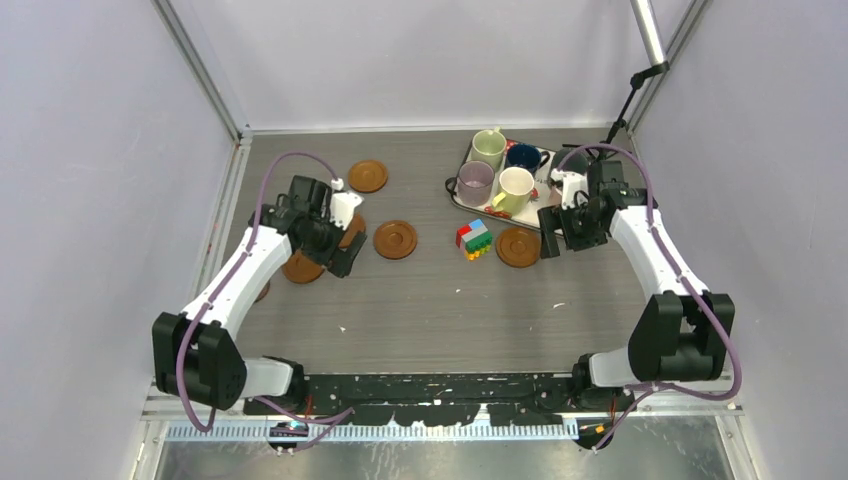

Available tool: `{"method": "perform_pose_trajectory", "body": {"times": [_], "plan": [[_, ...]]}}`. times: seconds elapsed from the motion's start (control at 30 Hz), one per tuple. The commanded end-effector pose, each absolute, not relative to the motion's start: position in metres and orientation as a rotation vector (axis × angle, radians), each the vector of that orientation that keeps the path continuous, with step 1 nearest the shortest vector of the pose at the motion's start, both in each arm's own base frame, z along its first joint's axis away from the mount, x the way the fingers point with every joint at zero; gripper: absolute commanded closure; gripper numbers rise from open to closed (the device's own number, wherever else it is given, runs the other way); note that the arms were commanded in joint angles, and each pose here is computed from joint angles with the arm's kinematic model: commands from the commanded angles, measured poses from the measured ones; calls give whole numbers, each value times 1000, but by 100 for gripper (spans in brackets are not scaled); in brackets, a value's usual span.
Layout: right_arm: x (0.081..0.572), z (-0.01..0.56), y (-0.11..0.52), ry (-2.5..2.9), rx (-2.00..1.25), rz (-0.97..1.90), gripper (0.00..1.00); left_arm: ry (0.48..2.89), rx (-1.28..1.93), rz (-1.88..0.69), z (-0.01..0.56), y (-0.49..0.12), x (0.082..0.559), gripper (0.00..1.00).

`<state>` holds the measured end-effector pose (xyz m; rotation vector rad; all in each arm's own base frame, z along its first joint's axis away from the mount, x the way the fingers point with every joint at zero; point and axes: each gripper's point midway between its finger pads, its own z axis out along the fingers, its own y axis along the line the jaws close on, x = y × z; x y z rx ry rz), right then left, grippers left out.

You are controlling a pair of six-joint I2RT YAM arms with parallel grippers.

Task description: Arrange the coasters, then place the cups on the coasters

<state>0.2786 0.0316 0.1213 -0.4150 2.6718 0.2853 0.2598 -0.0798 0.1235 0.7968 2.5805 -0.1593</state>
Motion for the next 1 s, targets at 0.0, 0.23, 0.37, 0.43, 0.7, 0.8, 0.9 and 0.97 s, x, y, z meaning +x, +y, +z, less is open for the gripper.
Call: {"method": "perform_pose_trajectory", "body": {"times": [0.0,0.23,0.37,0.43,0.7,0.8,0.9,0.97], "plan": [[321,131,30,2583,-403,218,15,2402,752,-210,156,-101,309,0],[346,97,46,2646,-441,193,33,2335,776,-269,163,-123,357,0],[354,81,51,2670,-459,175,36,2300,764,-309,159,-136,377,0],[357,73,52,2684,-462,165,36,2301,766,-308,150,-138,388,0],[361,63,54,2710,-462,172,37,2352,771,-184,119,-133,430,6],[360,61,54,2715,-463,173,37,2342,736,-125,116,-130,454,9],[361,62,55,2712,-462,177,37,2324,679,-74,117,-128,481,12],[360,65,56,2706,-454,185,37,2328,640,-54,114,-125,499,13]]}}
